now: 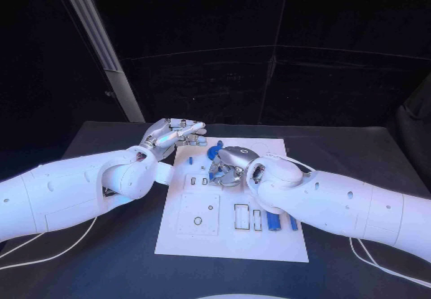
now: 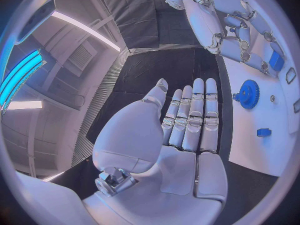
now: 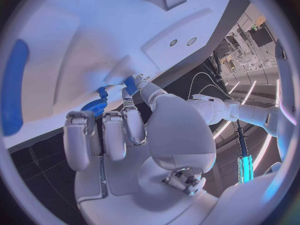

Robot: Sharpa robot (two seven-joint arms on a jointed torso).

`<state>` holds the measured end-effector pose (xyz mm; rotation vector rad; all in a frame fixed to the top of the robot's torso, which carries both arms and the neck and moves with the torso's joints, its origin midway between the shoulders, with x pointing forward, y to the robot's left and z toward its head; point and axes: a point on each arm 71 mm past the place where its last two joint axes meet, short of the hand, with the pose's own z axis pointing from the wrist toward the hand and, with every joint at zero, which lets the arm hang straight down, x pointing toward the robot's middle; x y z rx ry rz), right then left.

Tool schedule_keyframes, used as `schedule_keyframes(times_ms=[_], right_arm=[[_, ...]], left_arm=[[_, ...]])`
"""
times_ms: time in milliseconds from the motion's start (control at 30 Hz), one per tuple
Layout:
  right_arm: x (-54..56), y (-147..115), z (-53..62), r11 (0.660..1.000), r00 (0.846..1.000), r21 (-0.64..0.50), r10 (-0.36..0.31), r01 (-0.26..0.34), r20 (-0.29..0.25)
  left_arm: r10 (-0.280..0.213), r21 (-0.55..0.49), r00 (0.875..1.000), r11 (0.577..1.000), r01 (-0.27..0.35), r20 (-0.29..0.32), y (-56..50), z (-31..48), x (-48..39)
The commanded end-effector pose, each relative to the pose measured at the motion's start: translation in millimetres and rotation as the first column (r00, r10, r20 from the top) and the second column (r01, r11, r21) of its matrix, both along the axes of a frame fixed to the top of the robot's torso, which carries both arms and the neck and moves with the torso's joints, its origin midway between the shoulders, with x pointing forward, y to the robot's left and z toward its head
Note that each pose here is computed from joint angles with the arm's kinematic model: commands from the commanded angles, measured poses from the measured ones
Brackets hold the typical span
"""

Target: Assemble the parts on the task board

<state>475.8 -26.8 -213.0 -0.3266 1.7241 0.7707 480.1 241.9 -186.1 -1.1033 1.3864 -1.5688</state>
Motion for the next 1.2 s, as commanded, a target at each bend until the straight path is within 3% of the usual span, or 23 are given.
schedule_keyframes(times_ms=[33, 700, 1200], right_arm=[[-1.0, 1.6, -0.8, 1.000, 1.000, -0.023, 0.016, -0.016, 0.000], [-3.3, 0.6, -3.7, 0.998, 0.999, -0.058, 0.016, -0.018, -0.027], [-2.7, -1.1, -2.5, 0.999, 1.000, -0.054, -0.003, 0.002, -0.010]], left_arm=[[-0.007, -0.011, 1.000, 1.000, 0.007, 0.012, -1.3, 2.4, -0.1], [-0.006, -0.008, 1.000, 1.000, 0.006, 0.007, -0.8, 2.2, 0.4], [-0.006, -0.006, 1.000, 1.000, 0.006, 0.002, -0.5, 1.7, 0.7]])
